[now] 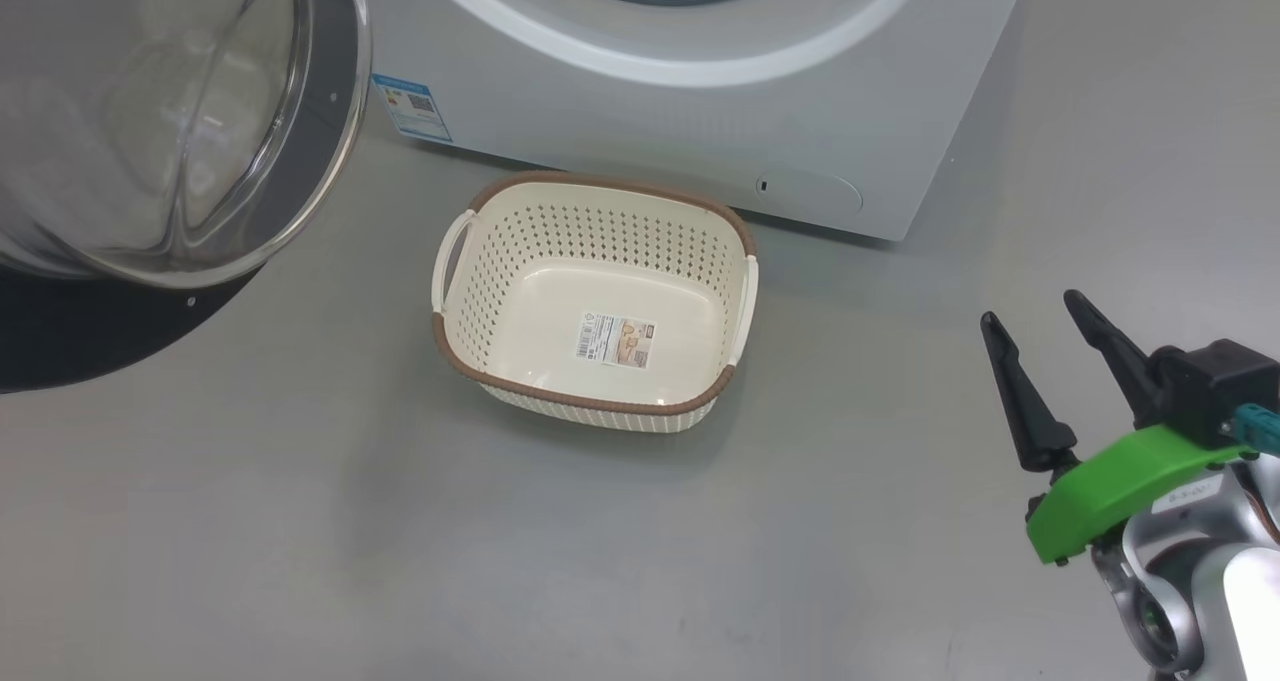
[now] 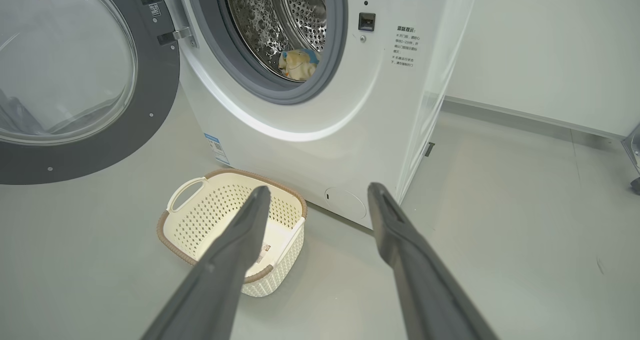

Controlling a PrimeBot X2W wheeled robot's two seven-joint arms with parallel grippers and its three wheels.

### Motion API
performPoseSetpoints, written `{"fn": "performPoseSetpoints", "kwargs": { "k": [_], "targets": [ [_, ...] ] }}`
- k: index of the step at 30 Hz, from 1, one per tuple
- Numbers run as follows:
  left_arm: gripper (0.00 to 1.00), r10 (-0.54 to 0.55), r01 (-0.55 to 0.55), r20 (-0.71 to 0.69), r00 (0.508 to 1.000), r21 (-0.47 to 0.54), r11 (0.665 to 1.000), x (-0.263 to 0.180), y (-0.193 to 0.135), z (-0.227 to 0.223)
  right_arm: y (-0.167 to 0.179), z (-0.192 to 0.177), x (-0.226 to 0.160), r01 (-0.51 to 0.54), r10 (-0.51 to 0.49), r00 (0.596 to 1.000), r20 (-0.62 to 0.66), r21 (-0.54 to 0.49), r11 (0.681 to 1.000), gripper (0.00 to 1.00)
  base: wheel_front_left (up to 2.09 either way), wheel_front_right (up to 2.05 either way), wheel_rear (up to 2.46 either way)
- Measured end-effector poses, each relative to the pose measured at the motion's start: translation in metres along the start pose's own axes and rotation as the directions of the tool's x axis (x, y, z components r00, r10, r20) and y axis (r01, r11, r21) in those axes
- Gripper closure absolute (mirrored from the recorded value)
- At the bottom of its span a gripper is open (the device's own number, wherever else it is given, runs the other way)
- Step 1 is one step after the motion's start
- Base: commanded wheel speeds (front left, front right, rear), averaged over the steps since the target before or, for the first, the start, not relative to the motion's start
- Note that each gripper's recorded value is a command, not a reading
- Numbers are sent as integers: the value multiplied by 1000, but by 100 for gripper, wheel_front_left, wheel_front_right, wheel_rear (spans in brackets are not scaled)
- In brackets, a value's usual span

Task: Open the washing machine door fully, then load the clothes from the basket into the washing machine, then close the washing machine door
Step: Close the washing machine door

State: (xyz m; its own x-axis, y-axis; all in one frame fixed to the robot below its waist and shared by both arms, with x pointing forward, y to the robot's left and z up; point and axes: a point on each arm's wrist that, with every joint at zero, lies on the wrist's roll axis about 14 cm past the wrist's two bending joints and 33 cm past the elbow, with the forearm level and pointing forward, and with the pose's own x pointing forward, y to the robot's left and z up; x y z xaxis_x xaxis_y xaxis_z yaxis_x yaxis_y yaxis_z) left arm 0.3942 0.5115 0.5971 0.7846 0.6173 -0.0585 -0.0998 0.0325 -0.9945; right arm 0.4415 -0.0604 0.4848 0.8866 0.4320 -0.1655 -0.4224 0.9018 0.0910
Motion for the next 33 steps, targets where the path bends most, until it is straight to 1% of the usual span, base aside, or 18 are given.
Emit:
{"fn": "performPoseSetpoints", "kwargs": {
  "k": [2,10,11,12,17,25,33],
  "targets": [
    [100,0,0,-6,1000,3,1000,2,0,-1,-1,1,2,2,-2,1000,4,0,1000,0,0,0,0],
    [100,32,-23,-95,995,88,996,0,10,-7,0,0,4,-4,4,1000,-1,2,1000,0,0,0,0],
    [100,49,-33,-118,992,135,990,0,12,-8,1,0,4,-5,5,1000,-1,3,1000,0,0,0,0],
    [100,54,-32,-140,989,154,987,-1,13,-9,1,0,4,-6,6,1000,-1,2,1000,0,0,0,0],
    [100,68,-35,-182,981,179,983,-3,16,-12,2,-2,5,-9,9,1000,-5,4,1000,0,0,0,0],
    [100,74,-20,-270,960,196,980,-6,17,-18,1,-6,7,-8,8,1000,-15,9,1000,0,0,0,0],
    [100,60,-8,-335,940,155,988,-12,20,-25,1,-3,12,-10,10,1000,-5,9,1000,0,0,0,0]
  ]
}}
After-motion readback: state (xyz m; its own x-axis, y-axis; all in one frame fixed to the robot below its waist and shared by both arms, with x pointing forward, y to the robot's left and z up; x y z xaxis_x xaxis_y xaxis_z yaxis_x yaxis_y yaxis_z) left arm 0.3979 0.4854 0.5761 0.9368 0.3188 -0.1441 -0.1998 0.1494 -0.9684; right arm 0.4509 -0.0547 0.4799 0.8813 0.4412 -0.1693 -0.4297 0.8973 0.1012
